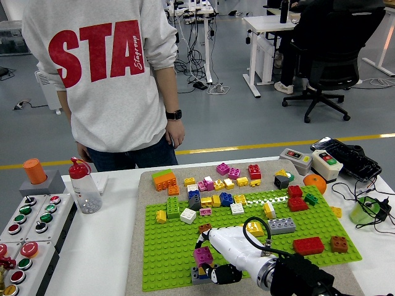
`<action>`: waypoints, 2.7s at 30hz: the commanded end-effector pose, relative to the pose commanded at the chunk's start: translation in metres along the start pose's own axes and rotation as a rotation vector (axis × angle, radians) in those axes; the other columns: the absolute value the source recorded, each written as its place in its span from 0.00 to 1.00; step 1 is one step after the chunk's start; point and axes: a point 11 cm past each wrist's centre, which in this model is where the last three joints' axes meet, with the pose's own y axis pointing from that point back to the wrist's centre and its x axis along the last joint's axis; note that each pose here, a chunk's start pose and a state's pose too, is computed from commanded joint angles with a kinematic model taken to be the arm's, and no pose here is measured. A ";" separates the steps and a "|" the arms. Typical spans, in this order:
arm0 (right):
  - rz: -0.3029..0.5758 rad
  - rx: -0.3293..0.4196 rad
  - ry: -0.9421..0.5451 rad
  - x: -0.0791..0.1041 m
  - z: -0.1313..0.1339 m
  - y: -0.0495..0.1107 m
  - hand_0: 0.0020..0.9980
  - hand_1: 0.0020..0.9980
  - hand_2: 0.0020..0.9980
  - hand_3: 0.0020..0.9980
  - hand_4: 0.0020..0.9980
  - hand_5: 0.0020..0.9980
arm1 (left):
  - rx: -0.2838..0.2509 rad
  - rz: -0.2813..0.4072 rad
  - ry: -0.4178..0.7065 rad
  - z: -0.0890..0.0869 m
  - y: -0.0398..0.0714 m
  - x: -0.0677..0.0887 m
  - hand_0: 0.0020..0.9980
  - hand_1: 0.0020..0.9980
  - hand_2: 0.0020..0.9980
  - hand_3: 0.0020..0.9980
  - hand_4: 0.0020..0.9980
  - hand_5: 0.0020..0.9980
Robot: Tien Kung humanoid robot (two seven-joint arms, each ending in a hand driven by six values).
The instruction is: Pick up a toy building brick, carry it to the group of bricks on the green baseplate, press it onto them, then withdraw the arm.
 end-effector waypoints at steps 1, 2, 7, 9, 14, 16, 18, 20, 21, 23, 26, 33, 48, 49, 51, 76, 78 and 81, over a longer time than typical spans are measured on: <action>-0.001 -0.002 0.000 0.000 0.000 0.000 0.72 0.75 0.81 0.58 0.48 0.20 | 0.000 0.000 0.000 0.000 0.000 0.000 0.66 0.69 0.68 0.58 0.29 1.00; -0.002 -0.004 0.001 0.000 0.000 0.000 0.72 0.75 0.81 0.58 0.48 0.20 | 0.000 0.000 0.000 0.000 0.000 0.000 0.66 0.69 0.68 0.58 0.29 1.00; -0.007 -0.014 0.003 -0.001 0.002 -0.001 0.72 0.75 0.81 0.58 0.48 0.21 | 0.000 0.000 0.001 0.000 0.000 0.000 0.66 0.69 0.68 0.58 0.29 1.00; -0.009 -0.017 0.003 -0.001 0.002 -0.001 0.72 0.75 0.81 0.58 0.48 0.21 | 0.000 0.000 0.001 0.000 0.000 0.000 0.66 0.69 0.68 0.58 0.29 1.00; -0.015 -0.025 0.003 -0.003 0.003 -0.002 0.72 0.75 0.81 0.58 0.48 0.21 | 0.000 0.001 0.000 0.000 0.000 0.000 0.66 0.69 0.68 0.58 0.29 1.00; -0.016 -0.029 0.002 -0.003 0.004 -0.002 0.72 0.75 0.81 0.58 0.48 0.21 | 0.000 0.001 0.000 0.000 0.000 0.000 0.66 0.69 0.68 0.58 0.29 1.00; -0.017 -0.032 0.001 -0.004 0.005 -0.003 0.72 0.75 0.81 0.58 0.48 0.22 | 0.000 0.001 0.000 0.000 0.000 0.000 0.66 0.69 0.68 0.58 0.29 1.00; -0.018 -0.034 0.001 -0.004 0.005 -0.003 0.72 0.75 0.81 0.58 0.48 0.22 | 0.000 0.001 0.000 0.000 0.000 0.000 0.66 0.69 0.68 0.58 0.29 1.00; -0.018 -0.035 0.000 -0.004 0.006 -0.003 0.72 0.75 0.81 0.58 0.48 0.22 | 0.000 0.001 0.000 0.000 0.000 0.000 0.66 0.69 0.68 0.58 0.29 1.00; -0.019 -0.038 -0.001 -0.005 0.006 -0.004 0.72 0.75 0.81 0.58 0.48 0.23 | 0.001 0.001 -0.001 0.000 0.000 0.000 0.66 0.69 0.67 0.58 0.29 1.00; -0.021 -0.041 -0.003 -0.005 0.007 -0.004 0.72 0.75 0.81 0.58 0.48 0.23 | 0.003 0.000 -0.002 -0.001 0.000 0.000 0.66 0.69 0.67 0.58 0.29 1.00; -0.026 -0.045 -0.006 -0.006 0.008 -0.005 0.71 0.75 0.81 0.59 0.48 0.24 | 0.006 -0.001 -0.005 -0.003 0.000 -0.001 0.66 0.69 0.68 0.58 0.30 1.00; -0.036 -0.052 -0.012 -0.007 0.011 -0.006 0.71 0.75 0.83 0.61 0.49 0.25 | 0.005 -0.001 -0.004 -0.003 0.000 -0.001 0.66 0.69 0.68 0.58 0.29 1.00; -0.036 -0.052 -0.012 -0.007 0.011 -0.006 0.71 0.75 0.83 0.61 0.49 0.25 | 0.004 -0.001 -0.004 -0.003 0.000 -0.001 0.66 0.69 0.68 0.58 0.29 1.00; -0.039 -0.051 -0.012 -0.007 0.011 -0.006 0.71 0.75 0.83 0.61 0.49 0.25 | 0.004 -0.001 -0.004 -0.002 0.000 -0.001 0.66 0.69 0.68 0.58 0.29 1.00; -0.068 -0.059 -0.003 -0.011 0.014 -0.006 0.72 0.76 0.85 0.62 0.51 0.27 | -0.002 0.001 -0.001 0.000 0.000 0.000 0.66 0.69 0.68 0.58 0.29 1.00; -0.068 -0.059 -0.003 -0.011 0.014 -0.006 0.73 0.77 0.85 0.62 0.51 0.27 | -0.002 0.001 -0.001 0.001 0.000 0.000 0.66 0.69 0.68 0.58 0.29 1.00; -0.068 -0.060 -0.002 -0.011 0.015 -0.006 0.73 0.77 0.85 0.62 0.51 0.27 | -0.003 0.001 -0.001 0.001 0.000 0.000 0.66 0.69 0.68 0.58 0.29 1.00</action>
